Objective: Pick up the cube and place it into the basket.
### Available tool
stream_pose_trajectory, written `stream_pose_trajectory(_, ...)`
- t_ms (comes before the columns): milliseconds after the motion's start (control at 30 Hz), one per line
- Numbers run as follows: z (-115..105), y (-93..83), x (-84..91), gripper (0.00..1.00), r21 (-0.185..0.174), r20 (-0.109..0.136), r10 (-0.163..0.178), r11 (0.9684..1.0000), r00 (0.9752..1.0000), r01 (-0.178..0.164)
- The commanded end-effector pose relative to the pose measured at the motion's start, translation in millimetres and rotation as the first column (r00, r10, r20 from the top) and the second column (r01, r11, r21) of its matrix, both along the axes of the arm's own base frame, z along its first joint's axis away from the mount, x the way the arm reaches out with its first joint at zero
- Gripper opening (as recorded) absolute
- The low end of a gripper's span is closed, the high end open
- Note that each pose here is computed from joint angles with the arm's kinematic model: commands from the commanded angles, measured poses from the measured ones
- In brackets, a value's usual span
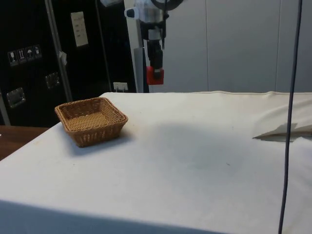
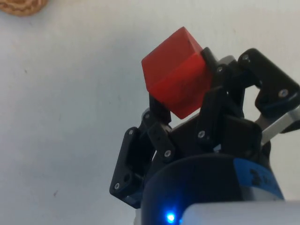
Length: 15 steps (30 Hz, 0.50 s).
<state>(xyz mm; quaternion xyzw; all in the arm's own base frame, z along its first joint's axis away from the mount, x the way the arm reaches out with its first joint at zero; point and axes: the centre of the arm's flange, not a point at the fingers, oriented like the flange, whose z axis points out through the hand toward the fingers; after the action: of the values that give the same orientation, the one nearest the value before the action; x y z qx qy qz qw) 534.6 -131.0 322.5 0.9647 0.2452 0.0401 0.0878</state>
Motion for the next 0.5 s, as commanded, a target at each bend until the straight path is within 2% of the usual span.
stream_pose_trajectory(0,1.5,3.7,6.0,0.03,0.008,-0.001,-0.001,1.0000,1.0000,0.001)
stream_pose_trajectory(200,4.7,10.1,22.5,0.03,0.015,0.009,-0.005,0.9999,0.9999,0.005)
stream_pose_trajectory(233,4.9,7.7,20.3,0.03,0.008,0.012,-0.005,1.0000,0.9999,0.005)
stream_pose_trajectory(467,6.1,18.7,44.0,0.03,0.025,0.018,-0.010,0.9996,0.9998,0.010)
